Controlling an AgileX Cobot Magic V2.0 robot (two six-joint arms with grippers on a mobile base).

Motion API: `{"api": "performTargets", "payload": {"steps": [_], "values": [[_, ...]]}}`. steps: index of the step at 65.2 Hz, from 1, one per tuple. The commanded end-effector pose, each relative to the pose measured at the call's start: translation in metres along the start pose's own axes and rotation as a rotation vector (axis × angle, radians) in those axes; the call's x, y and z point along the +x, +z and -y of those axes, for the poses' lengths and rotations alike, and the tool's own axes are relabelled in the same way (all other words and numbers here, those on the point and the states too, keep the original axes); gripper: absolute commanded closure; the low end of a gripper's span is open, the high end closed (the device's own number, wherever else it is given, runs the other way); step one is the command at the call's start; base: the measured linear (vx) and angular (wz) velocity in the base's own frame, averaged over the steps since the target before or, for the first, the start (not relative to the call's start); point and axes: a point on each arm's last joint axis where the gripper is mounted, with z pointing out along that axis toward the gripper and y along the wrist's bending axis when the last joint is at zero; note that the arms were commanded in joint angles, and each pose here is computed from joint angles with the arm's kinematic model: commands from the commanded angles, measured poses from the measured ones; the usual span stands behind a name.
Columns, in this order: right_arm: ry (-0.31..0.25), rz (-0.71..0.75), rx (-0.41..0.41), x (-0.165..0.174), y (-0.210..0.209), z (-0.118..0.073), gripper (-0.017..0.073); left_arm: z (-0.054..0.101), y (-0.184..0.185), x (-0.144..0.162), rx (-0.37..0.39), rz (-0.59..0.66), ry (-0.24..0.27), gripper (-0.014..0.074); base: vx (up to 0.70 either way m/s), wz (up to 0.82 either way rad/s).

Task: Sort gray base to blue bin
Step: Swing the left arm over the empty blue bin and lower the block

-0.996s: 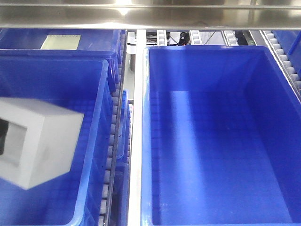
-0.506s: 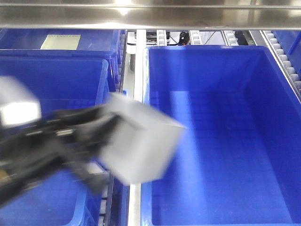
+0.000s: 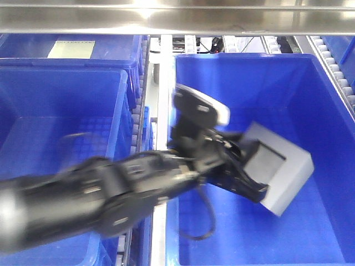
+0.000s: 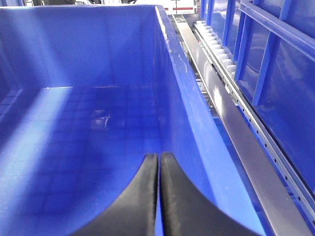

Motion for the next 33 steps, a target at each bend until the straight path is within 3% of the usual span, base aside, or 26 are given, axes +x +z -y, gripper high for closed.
{"api": "performTargets", "payload": {"steps": [1,15,33], "values": [[-0.021,0.061,0.001,-0.005,0.0,0.0,0.0564,0.01,0.011,-0.024,0.028,0.068,-0.012,0.0592,0.0,0.0],[-0.021,0.061,0.001,-0.005,0.0,0.0,0.0564,0.007,0.052,0.003,-0.013,-0.132,-0.009,0.059,0.0,0.0],[-0.021,0.061,0.001,-0.005,0.0,0.0,0.0564,0.002,0.066,0.029,-0.035,-0.232,-0.008,0.0566,0.0,0.0]]}}
